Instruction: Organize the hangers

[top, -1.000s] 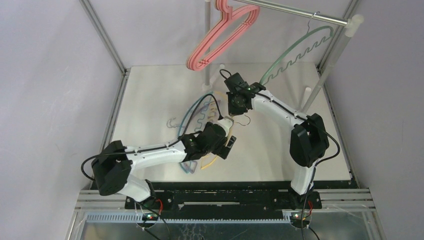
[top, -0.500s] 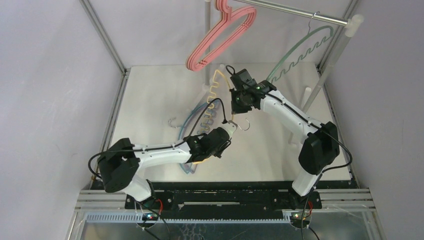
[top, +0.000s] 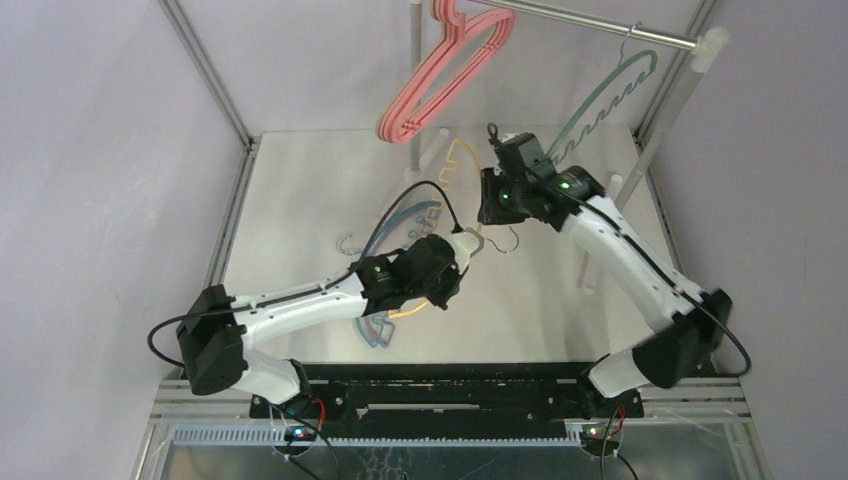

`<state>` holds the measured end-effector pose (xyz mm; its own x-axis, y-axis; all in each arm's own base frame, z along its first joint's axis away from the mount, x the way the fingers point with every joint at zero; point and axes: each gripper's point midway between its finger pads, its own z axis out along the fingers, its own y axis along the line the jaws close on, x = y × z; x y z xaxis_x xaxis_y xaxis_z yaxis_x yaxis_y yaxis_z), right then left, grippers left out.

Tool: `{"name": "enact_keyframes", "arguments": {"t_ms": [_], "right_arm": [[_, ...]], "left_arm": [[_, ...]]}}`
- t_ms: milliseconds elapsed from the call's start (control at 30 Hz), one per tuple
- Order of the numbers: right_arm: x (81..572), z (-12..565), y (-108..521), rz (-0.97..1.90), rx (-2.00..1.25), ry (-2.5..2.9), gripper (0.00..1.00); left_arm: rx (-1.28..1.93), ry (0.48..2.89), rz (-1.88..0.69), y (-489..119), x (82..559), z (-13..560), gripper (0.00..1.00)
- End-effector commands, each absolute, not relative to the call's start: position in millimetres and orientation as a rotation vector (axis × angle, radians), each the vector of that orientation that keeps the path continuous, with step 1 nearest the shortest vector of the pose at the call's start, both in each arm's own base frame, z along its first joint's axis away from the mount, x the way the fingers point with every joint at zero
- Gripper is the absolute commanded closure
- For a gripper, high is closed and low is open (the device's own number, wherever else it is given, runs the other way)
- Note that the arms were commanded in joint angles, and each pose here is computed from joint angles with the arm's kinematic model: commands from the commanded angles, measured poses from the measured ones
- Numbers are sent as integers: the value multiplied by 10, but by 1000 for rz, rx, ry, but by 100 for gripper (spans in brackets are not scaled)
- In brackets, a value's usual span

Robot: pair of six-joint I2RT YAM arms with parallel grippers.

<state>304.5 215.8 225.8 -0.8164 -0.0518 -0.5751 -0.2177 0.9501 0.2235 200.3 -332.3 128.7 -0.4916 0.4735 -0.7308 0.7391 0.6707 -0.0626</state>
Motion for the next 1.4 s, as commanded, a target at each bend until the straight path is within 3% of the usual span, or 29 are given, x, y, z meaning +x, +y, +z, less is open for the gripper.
{"name": "enact_keyframes", "arguments": {"t_ms": [0, 67, 100, 267, 433, 767, 1033, 1367], "right_arm": [[2767, 2744, 1954, 404, -249, 2373, 42], [2674, 2822, 1849, 399, -234, 2336, 20], [2621, 2879, 1795, 404, -226, 2310, 15], [2443, 3186, 1596, 432, -180, 2196, 5], [2268, 3416, 1612, 527, -233, 2115, 4], [2016, 3096, 1601, 576, -287, 2189, 5], [1833, 3293, 1187, 471, -198, 2086, 7], [1754, 3229, 1300, 599, -172, 2040, 11]], "left_arm": [[924, 2132, -615, -3373, 2014, 1733, 100], [928, 2135, -642, -3383, 2017, 1767, 100], [931, 2135, -646, -3379, 2020, 1787, 100], [969, 2108, -707, -3420, 1971, 1993, 100], [968, 2079, -790, -3489, 1964, 2269, 100], [939, 2063, -963, -3583, 2079, 2581, 100], [856, 1945, -1092, -3758, 2389, 3301, 100], [782, 1756, -1339, -4126, 2605, 4277, 100]]}}
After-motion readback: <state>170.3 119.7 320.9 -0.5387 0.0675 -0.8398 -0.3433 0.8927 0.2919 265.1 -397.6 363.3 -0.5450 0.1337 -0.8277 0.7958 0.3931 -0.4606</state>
